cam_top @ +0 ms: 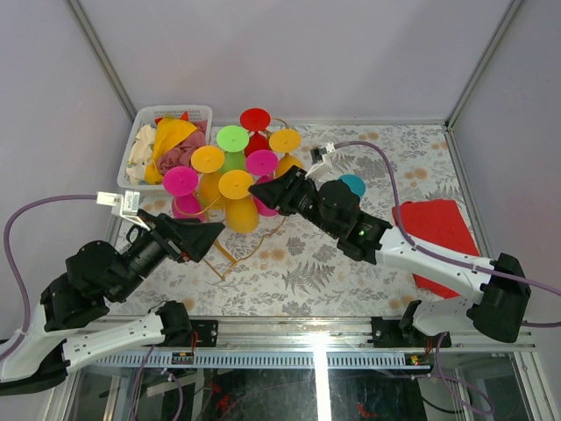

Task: Take the wine glass off the wine glass rack
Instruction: Pick up the wine glass from the wine rack.

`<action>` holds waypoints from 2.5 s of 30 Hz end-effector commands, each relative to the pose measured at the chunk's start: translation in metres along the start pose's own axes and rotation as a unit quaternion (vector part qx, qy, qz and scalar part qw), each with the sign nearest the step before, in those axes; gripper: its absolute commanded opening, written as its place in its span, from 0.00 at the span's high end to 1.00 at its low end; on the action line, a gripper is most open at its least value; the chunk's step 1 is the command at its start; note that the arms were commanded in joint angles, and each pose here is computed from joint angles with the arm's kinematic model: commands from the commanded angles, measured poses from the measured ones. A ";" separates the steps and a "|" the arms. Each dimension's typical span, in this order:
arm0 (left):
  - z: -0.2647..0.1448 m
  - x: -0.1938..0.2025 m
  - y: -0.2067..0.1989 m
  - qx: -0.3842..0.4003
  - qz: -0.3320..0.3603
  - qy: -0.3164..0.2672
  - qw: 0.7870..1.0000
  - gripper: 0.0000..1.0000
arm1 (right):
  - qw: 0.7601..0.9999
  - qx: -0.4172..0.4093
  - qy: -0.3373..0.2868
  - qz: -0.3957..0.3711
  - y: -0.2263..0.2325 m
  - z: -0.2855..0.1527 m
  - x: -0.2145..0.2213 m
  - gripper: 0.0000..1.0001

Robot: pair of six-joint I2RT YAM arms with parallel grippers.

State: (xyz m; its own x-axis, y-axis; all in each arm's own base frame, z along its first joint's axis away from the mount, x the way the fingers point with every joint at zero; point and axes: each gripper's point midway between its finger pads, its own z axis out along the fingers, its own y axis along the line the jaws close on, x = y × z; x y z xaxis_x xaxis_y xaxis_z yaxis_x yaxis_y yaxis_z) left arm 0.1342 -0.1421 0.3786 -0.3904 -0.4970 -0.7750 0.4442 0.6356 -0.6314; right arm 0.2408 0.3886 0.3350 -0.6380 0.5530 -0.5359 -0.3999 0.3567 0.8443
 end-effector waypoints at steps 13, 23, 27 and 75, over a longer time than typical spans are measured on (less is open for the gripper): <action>0.003 -0.002 -0.002 -0.008 0.007 0.002 1.000 0.00 | 0.998 -0.044 -0.037 0.031 0.036 0.004 -0.022 0.71; 0.005 0.002 0.000 -0.012 0.007 0.008 1.000 0.00 | 0.998 -0.032 -0.037 0.045 0.032 0.004 -0.022 0.74; 0.006 0.004 0.001 -0.013 0.005 0.011 1.000 0.00 | 0.998 -0.033 -0.034 0.047 0.034 0.003 -0.022 0.78; 0.006 0.012 -0.004 -0.005 -0.026 0.024 0.999 0.00 | 0.991 -0.088 -0.041 0.097 0.048 -0.036 -0.029 0.99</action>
State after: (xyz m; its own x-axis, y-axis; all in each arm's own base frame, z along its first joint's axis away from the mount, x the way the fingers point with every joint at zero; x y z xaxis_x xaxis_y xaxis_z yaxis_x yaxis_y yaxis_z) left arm 0.1344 -0.1494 0.3637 -0.4464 -0.4805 -0.7549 0.4028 0.6454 -0.6490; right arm 0.2239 0.3697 0.3585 -0.6810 0.6278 -0.3770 -0.3302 0.1964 0.9233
